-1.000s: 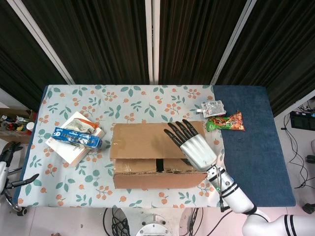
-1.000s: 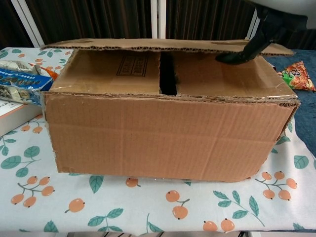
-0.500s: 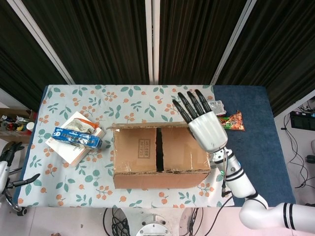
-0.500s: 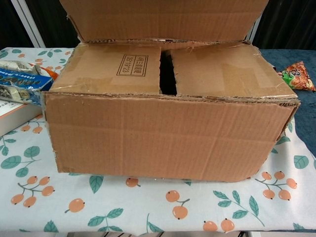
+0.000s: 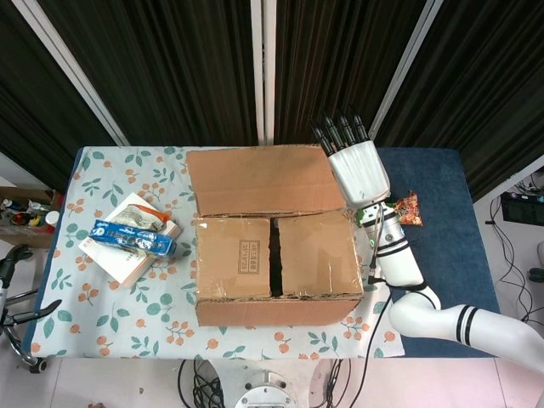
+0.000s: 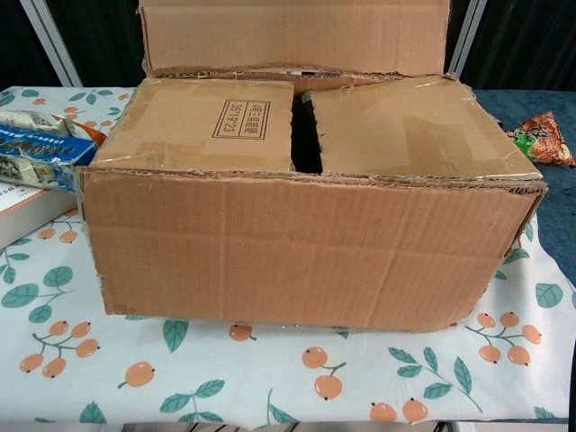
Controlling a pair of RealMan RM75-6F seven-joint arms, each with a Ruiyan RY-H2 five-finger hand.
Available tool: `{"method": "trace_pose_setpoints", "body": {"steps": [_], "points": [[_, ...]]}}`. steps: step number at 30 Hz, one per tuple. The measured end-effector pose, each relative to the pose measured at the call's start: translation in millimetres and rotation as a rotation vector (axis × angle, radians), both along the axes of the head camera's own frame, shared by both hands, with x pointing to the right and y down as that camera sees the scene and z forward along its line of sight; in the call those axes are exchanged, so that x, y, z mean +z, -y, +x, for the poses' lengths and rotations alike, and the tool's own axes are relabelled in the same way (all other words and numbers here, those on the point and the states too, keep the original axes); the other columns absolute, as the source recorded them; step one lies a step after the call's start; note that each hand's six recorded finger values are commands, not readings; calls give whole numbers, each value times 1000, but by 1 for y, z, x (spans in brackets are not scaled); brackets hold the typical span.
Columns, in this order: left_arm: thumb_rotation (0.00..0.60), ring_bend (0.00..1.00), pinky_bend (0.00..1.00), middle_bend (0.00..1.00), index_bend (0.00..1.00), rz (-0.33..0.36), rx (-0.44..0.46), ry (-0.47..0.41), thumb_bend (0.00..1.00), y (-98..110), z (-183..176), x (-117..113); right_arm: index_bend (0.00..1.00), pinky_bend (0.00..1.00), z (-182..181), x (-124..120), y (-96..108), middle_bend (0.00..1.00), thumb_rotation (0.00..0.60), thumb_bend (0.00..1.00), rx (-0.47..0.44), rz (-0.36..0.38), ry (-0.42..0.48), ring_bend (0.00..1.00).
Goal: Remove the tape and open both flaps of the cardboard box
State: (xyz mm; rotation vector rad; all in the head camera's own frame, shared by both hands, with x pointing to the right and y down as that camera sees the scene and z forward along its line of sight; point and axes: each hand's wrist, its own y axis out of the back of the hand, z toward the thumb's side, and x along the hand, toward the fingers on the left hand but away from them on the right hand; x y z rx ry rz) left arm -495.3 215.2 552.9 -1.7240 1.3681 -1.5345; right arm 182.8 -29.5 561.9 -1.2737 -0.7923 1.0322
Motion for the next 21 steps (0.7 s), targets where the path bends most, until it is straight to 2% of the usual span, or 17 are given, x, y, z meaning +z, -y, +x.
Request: {"method": "trace_pose_setpoints", "body": {"steps": [3,5,7,10,12,13,16,18,21], "points": [[440,130,210,155,72,-4,8,4,0,0,0,1,0,0,-3,-5,1,0,600,369,-8,-6,87,0],[440,130,210,155,72,-7,14,7,0,0,1,1,0,0,-5,-8,-1,3,600,467,-26,-23,147,0],[441,130,210,155,72,-8,19,11,0,-1,1,2,5,0,-9,-13,-6,50,600,576,-65,-59,224,0],[440,130,210,155,72,-7,31,25,0,0,2,2,156,0,-15,-23,-18,171,600,798,-151,-130,325,0],[438,130,210,155,72,-6,40,29,0,0,3,4,342,0,-17,-29,-30,241,600,940,-222,-200,374,0],[439,130,210,155,72,-4,43,26,0,1,4,4,424,0,-18,-31,-37,270,600,978,-254,-236,383,0],[440,130,210,155,72,4,58,17,0,2,8,5,525,0,-17,-31,-64,317,600,1000,-355,-356,344,0],[439,130,210,155,72,12,74,13,0,3,11,5,533,0,-13,-22,-84,326,600,1000,-402,-434,289,0],[441,130,210,155,72,21,95,1,14,4,15,5,536,0,-10,-13,-106,337,600,1000,-445,-501,251,0]]}}
